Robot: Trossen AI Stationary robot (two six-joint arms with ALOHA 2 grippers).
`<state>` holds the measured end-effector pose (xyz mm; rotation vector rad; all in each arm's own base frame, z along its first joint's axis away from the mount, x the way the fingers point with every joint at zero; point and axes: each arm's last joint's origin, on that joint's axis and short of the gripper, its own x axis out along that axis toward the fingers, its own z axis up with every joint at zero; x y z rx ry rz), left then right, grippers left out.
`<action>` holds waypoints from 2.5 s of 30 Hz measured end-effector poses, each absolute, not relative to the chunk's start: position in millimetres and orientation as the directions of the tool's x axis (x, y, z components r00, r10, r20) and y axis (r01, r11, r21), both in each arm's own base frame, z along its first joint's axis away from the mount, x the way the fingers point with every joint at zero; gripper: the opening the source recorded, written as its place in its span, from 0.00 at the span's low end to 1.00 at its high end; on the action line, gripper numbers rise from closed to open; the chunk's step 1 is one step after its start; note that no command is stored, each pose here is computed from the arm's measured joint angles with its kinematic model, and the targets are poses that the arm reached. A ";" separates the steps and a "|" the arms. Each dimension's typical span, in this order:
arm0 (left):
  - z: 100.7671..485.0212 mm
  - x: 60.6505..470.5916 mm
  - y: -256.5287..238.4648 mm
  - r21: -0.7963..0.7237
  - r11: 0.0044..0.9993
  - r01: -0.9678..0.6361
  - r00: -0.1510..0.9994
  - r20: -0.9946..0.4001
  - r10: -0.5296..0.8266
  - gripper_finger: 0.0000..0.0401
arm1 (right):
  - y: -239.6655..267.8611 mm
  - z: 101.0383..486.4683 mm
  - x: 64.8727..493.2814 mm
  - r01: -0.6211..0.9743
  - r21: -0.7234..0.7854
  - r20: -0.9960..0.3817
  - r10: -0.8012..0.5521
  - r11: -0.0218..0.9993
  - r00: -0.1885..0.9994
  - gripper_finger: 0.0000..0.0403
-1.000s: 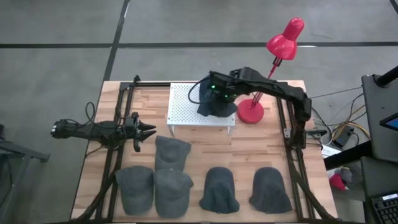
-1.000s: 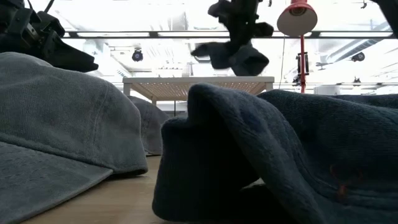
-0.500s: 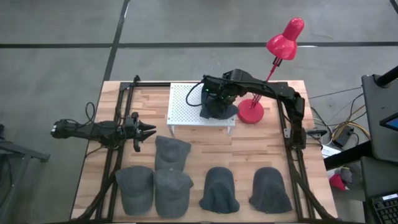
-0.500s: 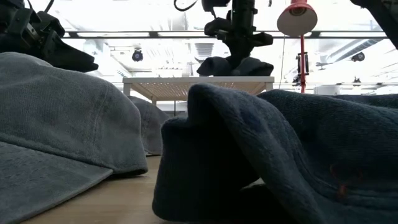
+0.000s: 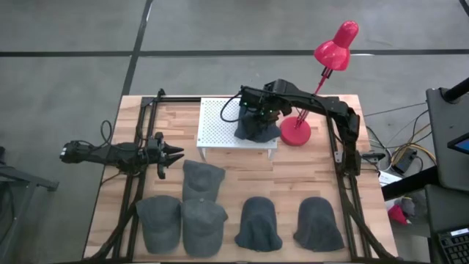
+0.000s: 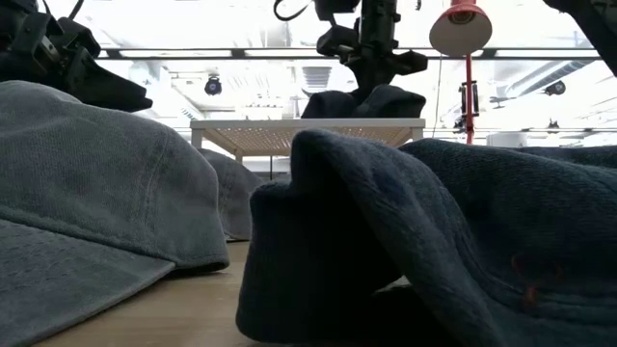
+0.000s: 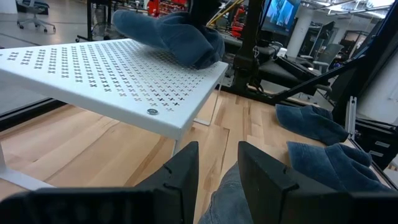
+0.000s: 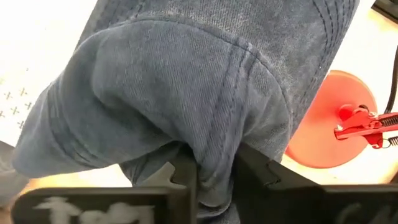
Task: Pick & Place hat
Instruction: Put the top blue cap on the shelf
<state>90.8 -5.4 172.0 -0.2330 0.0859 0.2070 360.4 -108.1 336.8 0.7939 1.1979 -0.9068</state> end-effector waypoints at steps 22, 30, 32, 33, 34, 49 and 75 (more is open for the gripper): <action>172.0 90.8 -5.4 -0.213 0.954 -0.213 0.975 -0.108 0.194 0.29 | -112.1 338.2 359.0 0.895 0.060 -0.981 -0.138 0.442 0.133 0.46; 172.1 90.7 -5.4 -0.213 0.954 -0.213 0.975 -0.108 0.194 0.29 | -111.0 339.0 358.7 0.890 0.090 -0.984 -0.098 0.447 0.148 0.52; 172.1 90.7 -5.4 -0.213 0.954 -0.213 0.975 -0.108 0.194 0.29 | -110.6 339.3 358.6 0.884 0.106 -0.985 -0.075 0.456 0.157 0.53; 172.0 90.8 -5.4 -0.213 0.954 -0.213 0.975 -0.108 0.194 0.29 | -110.4 339.3 358.7 0.880 0.111 -0.985 -0.067 0.462 0.159 0.53; 172.1 90.7 -5.4 -0.213 0.954 -0.213 0.975 -0.108 0.194 0.29 | -110.3 339.3 358.7 0.876 0.113 -0.985 -0.062 0.468 0.161 0.54; 172.0 90.8 -5.4 -0.216 0.953 -0.213 0.975 -0.108 0.194 0.29 | -113.5 339.5 358.3 0.845 0.071 -0.982 -0.109 0.530 0.151 0.53; 172.0 90.8 -5.4 -0.217 0.953 -0.213 0.975 -0.108 0.193 0.29 | -102.5 386.3 334.2 0.780 0.183 -0.924 -0.166 0.598 0.345 0.54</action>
